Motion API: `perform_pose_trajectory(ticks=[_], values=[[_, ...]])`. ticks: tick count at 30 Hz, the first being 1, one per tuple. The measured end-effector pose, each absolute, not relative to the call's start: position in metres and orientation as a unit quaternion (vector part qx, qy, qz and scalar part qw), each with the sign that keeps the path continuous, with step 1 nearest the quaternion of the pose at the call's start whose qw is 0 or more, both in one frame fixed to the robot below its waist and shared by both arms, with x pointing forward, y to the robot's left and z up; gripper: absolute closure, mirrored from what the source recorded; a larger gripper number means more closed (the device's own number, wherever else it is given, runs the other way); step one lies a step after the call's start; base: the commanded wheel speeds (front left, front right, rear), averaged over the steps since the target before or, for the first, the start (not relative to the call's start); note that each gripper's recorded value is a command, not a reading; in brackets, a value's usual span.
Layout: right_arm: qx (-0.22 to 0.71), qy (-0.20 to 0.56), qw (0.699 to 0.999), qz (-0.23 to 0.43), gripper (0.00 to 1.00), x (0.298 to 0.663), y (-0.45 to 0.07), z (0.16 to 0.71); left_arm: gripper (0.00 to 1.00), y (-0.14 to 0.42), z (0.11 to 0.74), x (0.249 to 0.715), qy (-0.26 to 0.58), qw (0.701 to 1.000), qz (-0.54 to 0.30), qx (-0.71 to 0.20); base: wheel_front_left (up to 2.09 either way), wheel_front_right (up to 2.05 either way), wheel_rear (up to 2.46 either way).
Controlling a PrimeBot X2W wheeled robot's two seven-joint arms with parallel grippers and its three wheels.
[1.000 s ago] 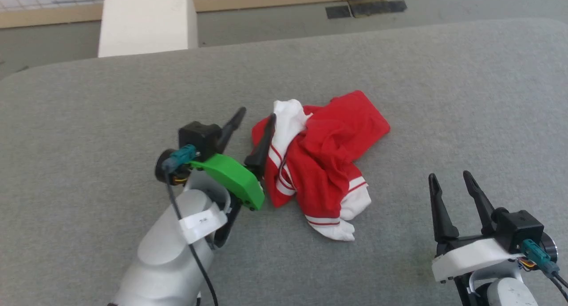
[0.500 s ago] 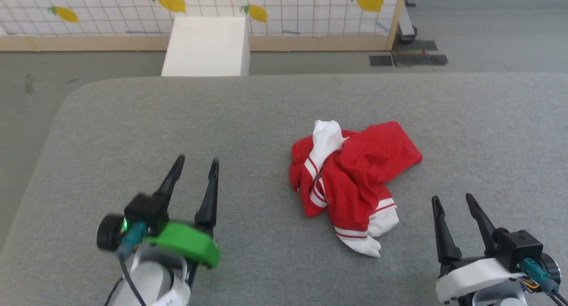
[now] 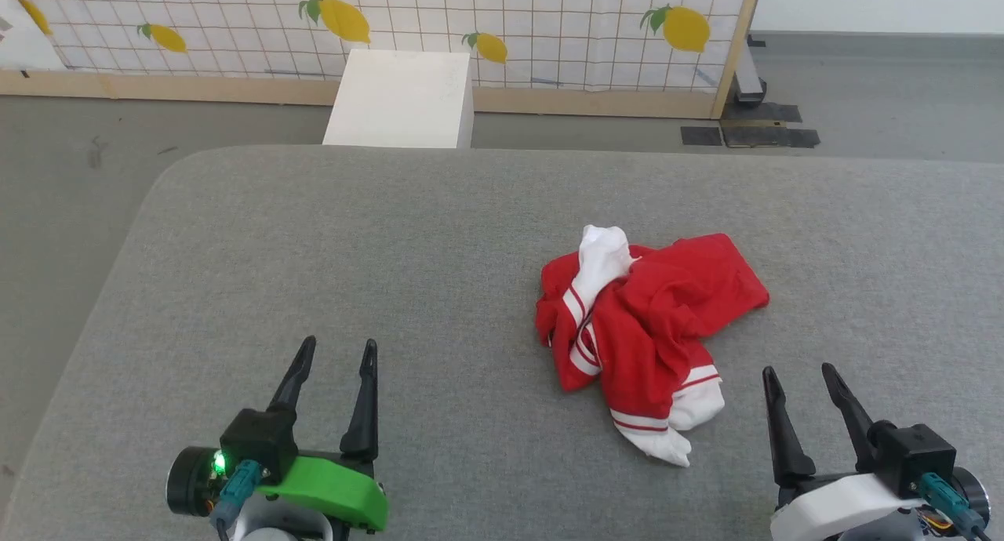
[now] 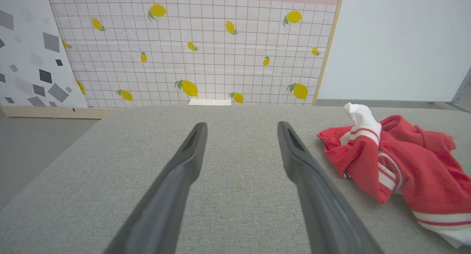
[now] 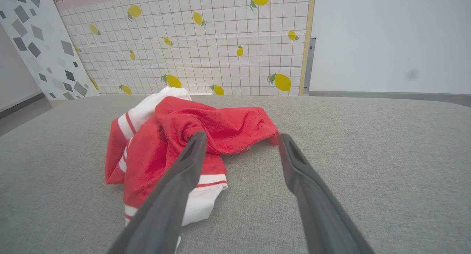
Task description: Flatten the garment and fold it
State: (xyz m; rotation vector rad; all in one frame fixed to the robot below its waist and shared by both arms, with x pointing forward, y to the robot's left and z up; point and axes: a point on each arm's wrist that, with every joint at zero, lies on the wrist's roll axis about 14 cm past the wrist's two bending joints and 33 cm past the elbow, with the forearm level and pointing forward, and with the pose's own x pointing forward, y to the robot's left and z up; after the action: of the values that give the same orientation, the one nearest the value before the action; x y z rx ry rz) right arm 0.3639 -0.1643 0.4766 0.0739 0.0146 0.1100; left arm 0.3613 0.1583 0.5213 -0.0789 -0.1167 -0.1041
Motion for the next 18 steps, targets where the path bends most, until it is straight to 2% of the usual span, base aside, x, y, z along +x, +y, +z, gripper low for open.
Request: perform_pose_trajectory(ticks=[6, 11, 15, 18], values=[[0.041, 0.033, 0.997, 0.059, 0.0, 0.366, -0.161, 0.465, 0.0, 0.159, 0.519, 0.361, -0.055, 0.996, -0.056, -0.042, 0.0, 0.0, 0.0], [0.015, 0.132, 0.985, 0.105, 0.0, 0.376, -0.138, 0.446, 0.0, 0.164, 0.513, 0.361, -0.048, 0.997, -0.046, -0.039, 0.0, 0.0, 0.0], [0.0, 0.263, 0.952, 0.156, 0.0, 0.376, -0.124, 0.421, 0.0, 0.168, 0.506, 0.362, -0.037, 0.998, -0.037, -0.042, 0.0, 0.0, 0.0], [-0.02, 0.333, 0.926, 0.176, 0.0, 0.376, -0.124, 0.412, 0.0, 0.169, 0.502, 0.362, -0.031, 0.998, -0.035, -0.043, 0.0, 0.0, 0.0]])
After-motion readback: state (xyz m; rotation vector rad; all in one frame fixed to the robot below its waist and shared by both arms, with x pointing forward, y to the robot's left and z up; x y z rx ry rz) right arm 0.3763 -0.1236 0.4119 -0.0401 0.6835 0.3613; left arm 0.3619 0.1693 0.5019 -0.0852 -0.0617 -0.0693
